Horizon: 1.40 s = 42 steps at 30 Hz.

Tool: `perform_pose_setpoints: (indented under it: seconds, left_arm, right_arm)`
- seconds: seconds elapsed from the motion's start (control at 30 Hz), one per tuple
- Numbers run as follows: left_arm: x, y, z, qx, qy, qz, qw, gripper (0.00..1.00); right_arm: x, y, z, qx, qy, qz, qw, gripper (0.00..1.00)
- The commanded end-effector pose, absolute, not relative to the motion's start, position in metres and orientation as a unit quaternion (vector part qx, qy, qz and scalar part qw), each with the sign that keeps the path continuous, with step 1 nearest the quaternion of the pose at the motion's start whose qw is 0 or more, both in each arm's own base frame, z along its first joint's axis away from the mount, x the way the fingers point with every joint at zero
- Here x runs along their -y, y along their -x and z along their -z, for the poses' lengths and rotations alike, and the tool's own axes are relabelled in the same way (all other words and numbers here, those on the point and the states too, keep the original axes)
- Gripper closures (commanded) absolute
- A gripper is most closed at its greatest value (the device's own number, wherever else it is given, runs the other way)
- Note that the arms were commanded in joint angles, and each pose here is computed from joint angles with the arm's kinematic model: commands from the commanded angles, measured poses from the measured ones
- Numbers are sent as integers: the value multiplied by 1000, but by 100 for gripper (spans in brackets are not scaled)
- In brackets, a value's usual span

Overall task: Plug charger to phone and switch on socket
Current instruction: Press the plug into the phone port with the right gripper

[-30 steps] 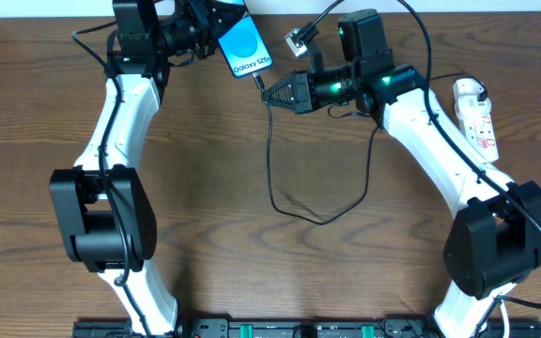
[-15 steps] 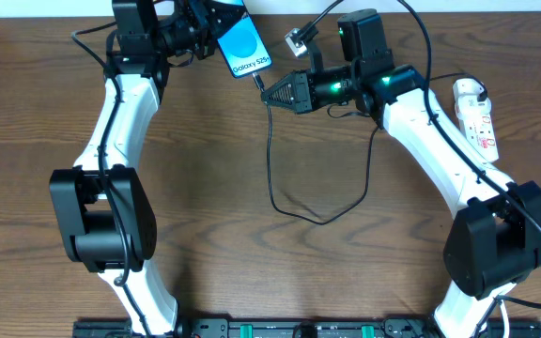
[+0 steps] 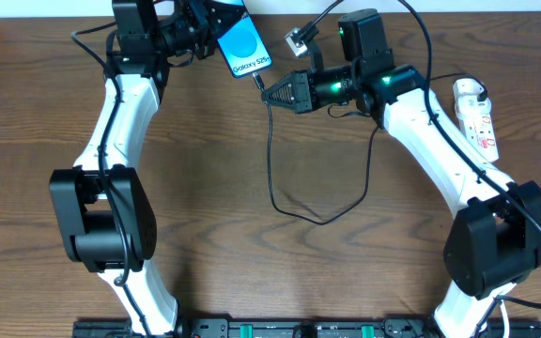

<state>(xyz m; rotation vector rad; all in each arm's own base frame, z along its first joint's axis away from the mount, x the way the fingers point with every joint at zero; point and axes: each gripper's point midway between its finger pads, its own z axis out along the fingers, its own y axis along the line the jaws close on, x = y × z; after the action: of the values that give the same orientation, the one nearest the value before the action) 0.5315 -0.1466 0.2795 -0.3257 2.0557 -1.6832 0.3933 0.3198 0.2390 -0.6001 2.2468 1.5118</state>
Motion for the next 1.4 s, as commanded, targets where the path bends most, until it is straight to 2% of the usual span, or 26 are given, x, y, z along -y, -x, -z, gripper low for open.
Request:
perform_pose_setpoints:
  seconds: [0.0,1.37]
  left_arm:
    - [150,-527,-289,-745,100,617,235,92]
    - [170,-520,-289,-749,62,615,240,93]
  right_arm:
    - [-315,-398,-244,-799,203,-533,192,99]
    - [-317,-409,-254,-793,185,-540,210,99]
